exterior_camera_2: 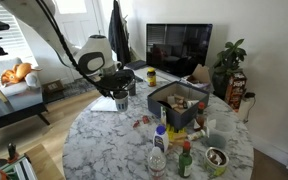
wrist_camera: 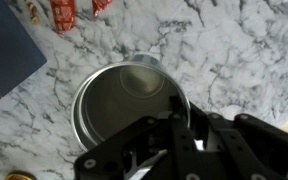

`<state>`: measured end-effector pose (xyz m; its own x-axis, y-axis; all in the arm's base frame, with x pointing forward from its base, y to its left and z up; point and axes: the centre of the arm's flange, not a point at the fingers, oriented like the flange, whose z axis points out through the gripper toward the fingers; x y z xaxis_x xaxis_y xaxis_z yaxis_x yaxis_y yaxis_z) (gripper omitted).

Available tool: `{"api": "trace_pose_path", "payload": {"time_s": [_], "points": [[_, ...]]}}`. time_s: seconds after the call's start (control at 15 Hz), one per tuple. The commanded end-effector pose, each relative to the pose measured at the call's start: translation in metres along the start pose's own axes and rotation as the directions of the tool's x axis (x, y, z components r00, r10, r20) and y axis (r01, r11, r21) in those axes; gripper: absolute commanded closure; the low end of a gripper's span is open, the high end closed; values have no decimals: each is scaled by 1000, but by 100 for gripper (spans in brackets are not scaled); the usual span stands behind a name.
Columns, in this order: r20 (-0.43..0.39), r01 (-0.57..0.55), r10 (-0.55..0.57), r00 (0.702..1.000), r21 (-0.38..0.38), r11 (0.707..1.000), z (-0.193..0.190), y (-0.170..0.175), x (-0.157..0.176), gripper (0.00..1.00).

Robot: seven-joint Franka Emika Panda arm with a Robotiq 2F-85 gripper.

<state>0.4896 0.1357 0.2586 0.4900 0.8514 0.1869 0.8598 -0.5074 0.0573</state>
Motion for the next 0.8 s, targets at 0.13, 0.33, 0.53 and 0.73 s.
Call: {"api": "trace_pose_path", "payload": {"time_s": [0.13, 0.33, 0.53, 0.73], "points": [[143, 88, -79, 987, -56, 995, 19, -17, 30, 98], [167, 139, -126, 978, -73, 988, 26, -25, 45, 98], [196, 154, -140, 971, -60, 986, 39, -27, 51, 98], [196, 171, -157, 968, -55, 984, 51, -28, 57, 98]]}}
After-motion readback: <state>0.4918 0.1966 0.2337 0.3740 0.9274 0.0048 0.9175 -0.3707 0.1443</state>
